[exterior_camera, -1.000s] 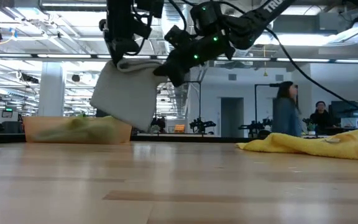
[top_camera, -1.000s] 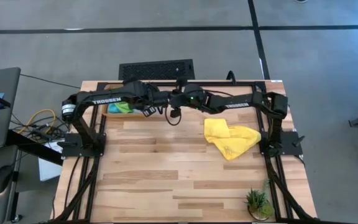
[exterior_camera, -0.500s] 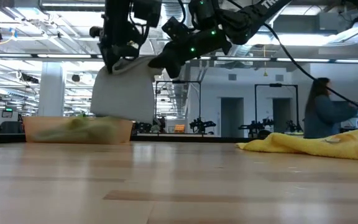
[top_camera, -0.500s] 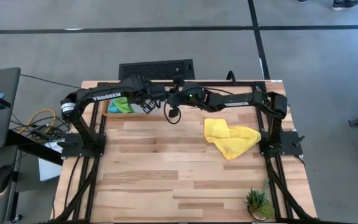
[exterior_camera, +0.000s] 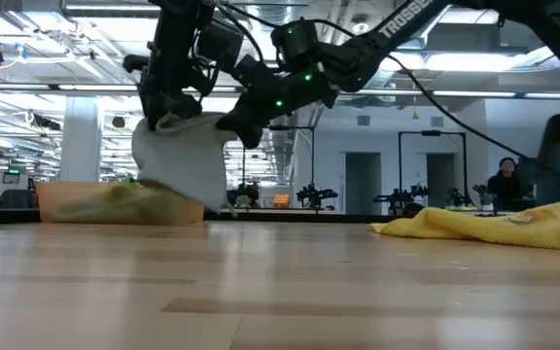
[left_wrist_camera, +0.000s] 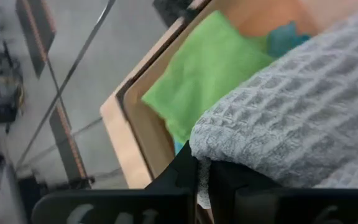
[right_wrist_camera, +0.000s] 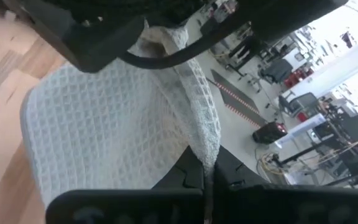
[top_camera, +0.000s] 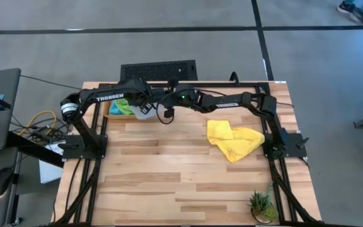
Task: Fold microfiber towels
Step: Put the gray microfiber cloth into the orange bin, then fold the yellow microfiber cloth
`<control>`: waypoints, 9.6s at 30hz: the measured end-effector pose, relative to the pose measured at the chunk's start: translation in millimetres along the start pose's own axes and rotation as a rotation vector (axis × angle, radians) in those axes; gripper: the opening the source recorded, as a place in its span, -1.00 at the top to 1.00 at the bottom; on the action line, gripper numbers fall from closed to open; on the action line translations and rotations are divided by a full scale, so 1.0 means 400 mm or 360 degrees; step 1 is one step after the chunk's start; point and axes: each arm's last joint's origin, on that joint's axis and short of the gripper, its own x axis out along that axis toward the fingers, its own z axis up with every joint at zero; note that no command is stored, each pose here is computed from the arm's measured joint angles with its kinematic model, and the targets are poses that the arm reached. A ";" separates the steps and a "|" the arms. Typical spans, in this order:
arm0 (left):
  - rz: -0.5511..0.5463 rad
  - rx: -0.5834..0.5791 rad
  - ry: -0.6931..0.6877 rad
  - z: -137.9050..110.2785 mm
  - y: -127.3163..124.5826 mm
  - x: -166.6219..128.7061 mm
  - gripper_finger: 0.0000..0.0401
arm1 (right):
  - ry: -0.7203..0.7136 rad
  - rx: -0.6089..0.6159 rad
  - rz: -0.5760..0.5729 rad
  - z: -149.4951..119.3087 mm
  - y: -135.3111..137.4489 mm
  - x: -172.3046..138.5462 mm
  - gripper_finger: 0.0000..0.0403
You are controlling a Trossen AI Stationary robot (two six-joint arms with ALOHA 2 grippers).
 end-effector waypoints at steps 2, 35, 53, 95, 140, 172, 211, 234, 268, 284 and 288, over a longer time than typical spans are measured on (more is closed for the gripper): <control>0.0011 -0.0045 0.0012 0.003 0.008 0.006 0.99 | -0.0023 -0.0006 -0.0002 0.006 -0.008 0.002 0.94; -0.0293 -0.0286 0.0205 0.079 0.098 0.124 0.99 | -0.0050 -0.0048 0.0015 -0.017 0.012 0.024 0.85; -0.0175 -0.0398 0.0332 0.087 0.174 0.190 0.99 | 0.0080 -0.0052 -0.0189 0.008 0.015 0.015 0.18; -0.0839 0.0241 -0.0051 0.134 0.100 0.148 0.45 | 0.0315 0.0015 -0.0124 0.128 0.006 -0.097 0.12; -0.0883 0.0875 -0.0830 0.075 -0.081 -0.073 0.45 | 0.1308 0.0532 0.0598 0.180 -0.048 -0.612 0.14; -0.1270 0.1093 -0.0958 -0.069 -0.261 -0.102 0.45 | 0.2235 0.1807 0.0218 -0.010 0.323 -0.693 0.14; -0.1275 0.1090 -0.0955 -0.072 -0.263 -0.104 0.45 | 0.2098 0.1802 0.0438 -0.055 0.366 -0.680 0.93; -0.1606 0.1097 -0.1858 -0.056 -0.331 -0.112 0.45 | 0.1796 0.1241 0.0261 0.174 0.156 -0.695 0.98; -0.1856 0.1452 -0.2466 0.181 -0.604 -0.188 0.45 | 0.1576 0.1113 0.0504 0.272 0.170 -0.748 0.98; -0.2068 0.1763 -0.2558 0.168 -0.600 -0.188 0.45 | 0.1587 0.1104 0.0519 0.273 0.173 -0.753 0.98; -0.2040 0.1805 -0.2608 0.160 -0.605 -0.194 0.45 | 0.1589 0.1107 0.0517 0.272 0.172 -0.751 0.98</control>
